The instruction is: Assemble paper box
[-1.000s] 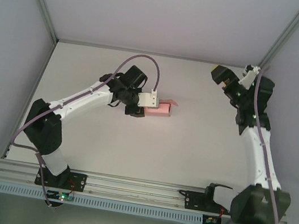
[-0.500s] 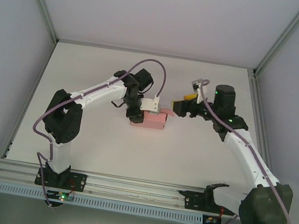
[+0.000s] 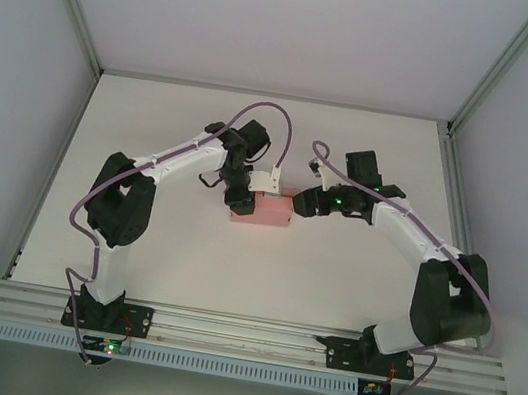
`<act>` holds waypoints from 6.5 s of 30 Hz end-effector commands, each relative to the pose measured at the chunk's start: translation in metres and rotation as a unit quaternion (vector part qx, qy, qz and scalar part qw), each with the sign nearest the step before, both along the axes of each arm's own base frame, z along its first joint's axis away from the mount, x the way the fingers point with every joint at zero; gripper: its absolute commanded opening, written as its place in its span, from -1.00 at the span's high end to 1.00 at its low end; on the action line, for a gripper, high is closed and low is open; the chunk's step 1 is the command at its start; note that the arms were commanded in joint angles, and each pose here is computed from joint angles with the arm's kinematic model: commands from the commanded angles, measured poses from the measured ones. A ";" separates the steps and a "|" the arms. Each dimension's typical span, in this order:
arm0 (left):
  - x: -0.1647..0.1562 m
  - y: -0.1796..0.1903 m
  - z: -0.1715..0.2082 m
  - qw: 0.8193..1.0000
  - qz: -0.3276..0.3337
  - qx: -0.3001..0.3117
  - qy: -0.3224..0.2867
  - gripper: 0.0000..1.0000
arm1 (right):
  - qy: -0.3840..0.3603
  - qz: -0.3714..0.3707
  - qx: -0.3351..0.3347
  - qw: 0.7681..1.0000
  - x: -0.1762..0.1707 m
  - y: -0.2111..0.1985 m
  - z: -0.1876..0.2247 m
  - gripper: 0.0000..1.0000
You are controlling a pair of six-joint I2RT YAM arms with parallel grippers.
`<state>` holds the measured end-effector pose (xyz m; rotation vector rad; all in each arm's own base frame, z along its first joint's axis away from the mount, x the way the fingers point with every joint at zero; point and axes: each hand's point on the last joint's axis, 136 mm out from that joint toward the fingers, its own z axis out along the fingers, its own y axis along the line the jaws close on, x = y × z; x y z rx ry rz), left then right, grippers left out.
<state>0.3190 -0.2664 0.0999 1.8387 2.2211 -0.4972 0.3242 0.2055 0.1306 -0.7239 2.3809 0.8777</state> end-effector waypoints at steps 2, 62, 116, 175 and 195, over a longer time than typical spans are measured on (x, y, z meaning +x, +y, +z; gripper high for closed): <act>0.007 0.002 0.001 1.000 0.015 0.005 0.004 0.39 | -0.026 0.011 -0.003 1.000 0.020 0.007 0.010 0.09; 0.036 -0.021 0.008 0.995 0.093 -0.044 0.015 0.43 | 0.089 -0.146 0.142 0.975 0.030 0.056 0.005 1.00; -0.012 0.058 0.057 0.916 0.401 0.022 0.025 -0.63 | -0.122 -0.161 -0.117 0.972 0.022 0.035 -0.015 1.00; -0.015 0.079 0.032 0.761 0.550 0.048 0.341 1.00 | -0.183 -0.091 -0.267 0.942 -0.011 0.049 -0.046 1.00; -0.021 0.100 -0.032 0.786 0.566 0.119 0.218 1.00 | -0.066 -0.111 0.022 0.991 0.011 0.054 0.012 -0.02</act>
